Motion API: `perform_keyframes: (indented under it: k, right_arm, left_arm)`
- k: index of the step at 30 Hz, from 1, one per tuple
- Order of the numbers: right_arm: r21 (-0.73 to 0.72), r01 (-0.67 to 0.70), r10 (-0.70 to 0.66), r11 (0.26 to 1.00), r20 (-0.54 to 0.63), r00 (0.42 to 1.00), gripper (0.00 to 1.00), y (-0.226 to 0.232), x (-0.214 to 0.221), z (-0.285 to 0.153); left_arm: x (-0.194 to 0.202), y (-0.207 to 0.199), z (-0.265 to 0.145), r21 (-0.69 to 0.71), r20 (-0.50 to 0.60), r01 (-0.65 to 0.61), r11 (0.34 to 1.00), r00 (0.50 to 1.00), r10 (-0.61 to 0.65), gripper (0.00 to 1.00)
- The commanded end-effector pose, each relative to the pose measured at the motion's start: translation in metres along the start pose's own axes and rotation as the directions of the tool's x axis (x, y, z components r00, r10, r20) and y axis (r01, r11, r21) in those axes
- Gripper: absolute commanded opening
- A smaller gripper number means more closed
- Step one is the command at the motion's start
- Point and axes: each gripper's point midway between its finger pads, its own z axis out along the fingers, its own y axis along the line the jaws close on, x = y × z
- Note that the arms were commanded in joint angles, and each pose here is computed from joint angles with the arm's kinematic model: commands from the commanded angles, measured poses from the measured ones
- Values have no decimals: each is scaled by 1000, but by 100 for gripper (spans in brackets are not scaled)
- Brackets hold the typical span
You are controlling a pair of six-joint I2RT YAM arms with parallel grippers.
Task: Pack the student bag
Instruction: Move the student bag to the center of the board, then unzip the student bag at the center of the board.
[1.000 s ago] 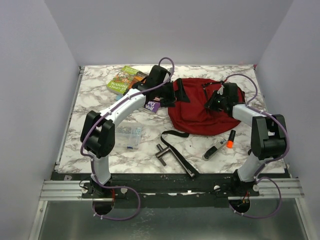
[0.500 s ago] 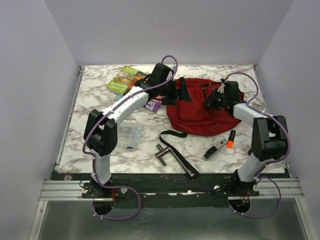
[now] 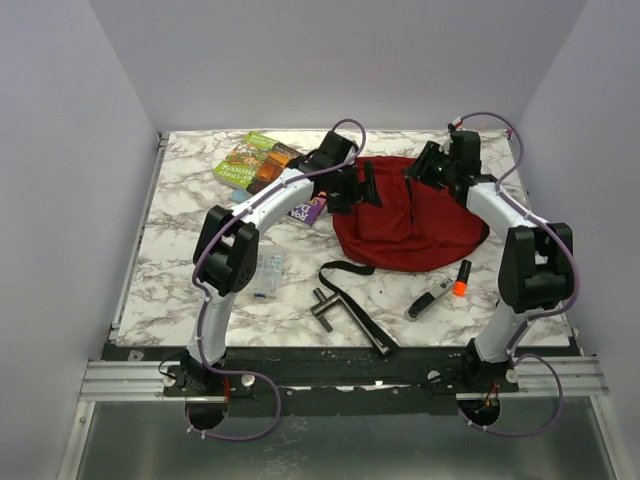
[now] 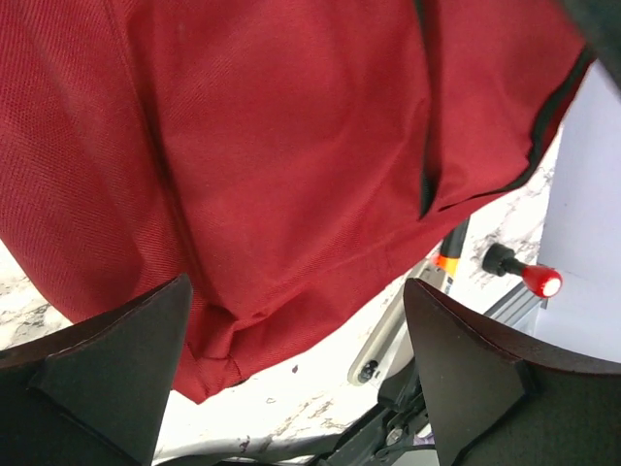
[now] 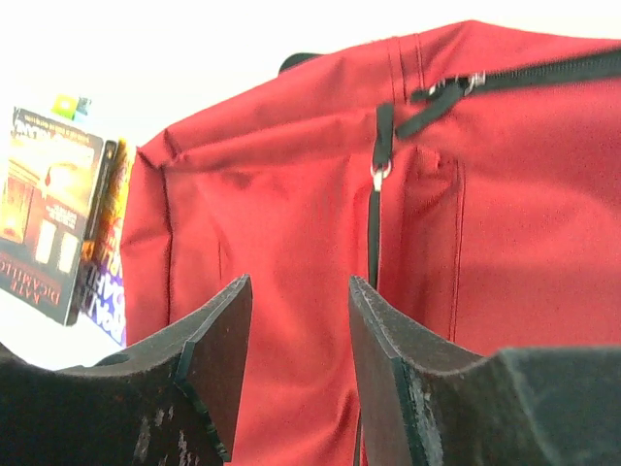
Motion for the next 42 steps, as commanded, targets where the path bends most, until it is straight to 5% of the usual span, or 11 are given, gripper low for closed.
perform_keyframes:
  k: [1,12,18,27,30,35,42]
  right_arm:
    - [42,14,-13,999,-28,1000,47,-8,-3,21]
    - [83,-20,27,996,-96,995,40,-26,31,56]
    - [330,37,-9,943,-85,996,26,-76,37,50]
    - [332,43,-16,942,-84,996,20,-76,32,52]
    - [274,32,-21,961,-43,999,23,-62,19,56]
    - [224,87,-88,971,-6,996,42,-49,-5,67]
    - [180,208,-212,961,1,977,53,-42,-32,98]
  left_arm:
    - [9,17,18,-60,-44,19,998,999,-21,89]
    - [28,39,45,-93,-134,114,989,983,-126,79]
    - [34,55,48,-130,-149,137,982,976,-156,63]
    - [36,57,49,-116,-172,131,985,974,-149,25]
    - [38,54,49,-98,-187,126,987,972,-143,15]
    - [38,50,46,-80,-195,114,990,972,-128,1]
    - [32,48,41,-65,-187,106,992,975,-116,0]
